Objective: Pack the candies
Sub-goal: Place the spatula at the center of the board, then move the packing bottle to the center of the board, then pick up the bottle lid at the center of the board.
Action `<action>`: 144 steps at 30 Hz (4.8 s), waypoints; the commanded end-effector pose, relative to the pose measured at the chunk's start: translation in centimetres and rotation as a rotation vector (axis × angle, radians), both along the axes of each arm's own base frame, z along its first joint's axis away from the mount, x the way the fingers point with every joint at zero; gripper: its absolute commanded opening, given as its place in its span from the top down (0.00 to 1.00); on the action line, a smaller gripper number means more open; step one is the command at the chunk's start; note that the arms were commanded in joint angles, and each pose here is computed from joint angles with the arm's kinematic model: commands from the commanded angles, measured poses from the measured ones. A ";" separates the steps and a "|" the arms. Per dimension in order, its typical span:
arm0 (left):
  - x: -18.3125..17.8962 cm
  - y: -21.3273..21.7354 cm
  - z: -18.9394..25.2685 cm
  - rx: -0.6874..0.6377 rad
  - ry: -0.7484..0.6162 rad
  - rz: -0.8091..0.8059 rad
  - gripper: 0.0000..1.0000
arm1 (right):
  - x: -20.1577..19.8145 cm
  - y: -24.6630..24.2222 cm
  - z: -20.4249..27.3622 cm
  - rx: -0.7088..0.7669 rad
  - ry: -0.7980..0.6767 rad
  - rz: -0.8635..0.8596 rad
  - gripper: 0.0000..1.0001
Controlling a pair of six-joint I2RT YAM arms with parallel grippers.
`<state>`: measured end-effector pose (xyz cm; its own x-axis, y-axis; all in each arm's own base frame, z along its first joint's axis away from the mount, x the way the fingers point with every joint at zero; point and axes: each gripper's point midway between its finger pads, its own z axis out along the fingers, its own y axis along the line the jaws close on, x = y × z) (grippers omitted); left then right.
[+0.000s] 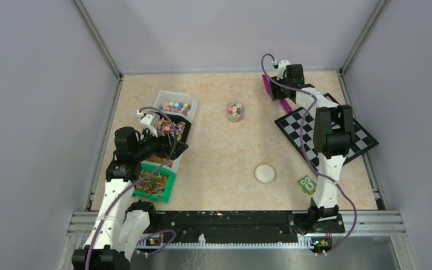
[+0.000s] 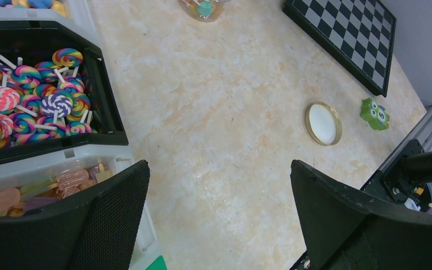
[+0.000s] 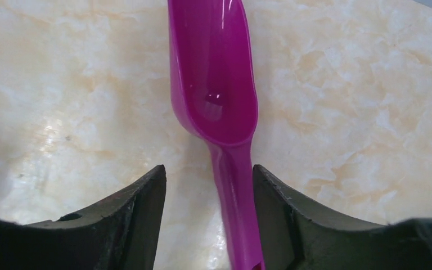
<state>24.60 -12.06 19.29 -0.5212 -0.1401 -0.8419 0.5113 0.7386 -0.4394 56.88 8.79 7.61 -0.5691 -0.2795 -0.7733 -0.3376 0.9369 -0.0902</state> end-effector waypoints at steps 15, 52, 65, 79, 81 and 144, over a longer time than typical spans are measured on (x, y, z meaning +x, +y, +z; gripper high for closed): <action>1.1 2.7 1.3 0.081 -0.041 0.185 0.01 | -5.8 9.9 8.7 0.415 -0.004 -0.189 0.50; 0.5 2.6 1.8 0.090 -0.063 0.166 0.01 | -8.4 16.1 6.0 0.194 0.149 -0.055 1.00; 0.6 2.9 1.7 0.094 -0.061 0.185 0.01 | -14.8 16.3 4.6 -0.066 0.168 0.042 1.00; 0.6 2.8 1.7 0.094 -0.062 0.181 0.01 | -18.7 17.9 5.7 -0.048 0.102 0.143 1.00; 0.6 2.8 1.7 0.092 -0.060 0.177 0.01 | -19.2 17.2 4.7 -0.129 0.114 0.124 1.00; 1.1 3.5 1.2 0.094 -0.034 0.239 0.01 | -37.5 13.6 -1.3 0.069 0.294 -0.054 0.67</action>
<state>25.35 -8.34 18.23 -0.5184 -0.1888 -0.8341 0.2869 0.8804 -0.3776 18.18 20.57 4.51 -0.8178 -0.2206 -0.5316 -0.2934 0.9544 0.0554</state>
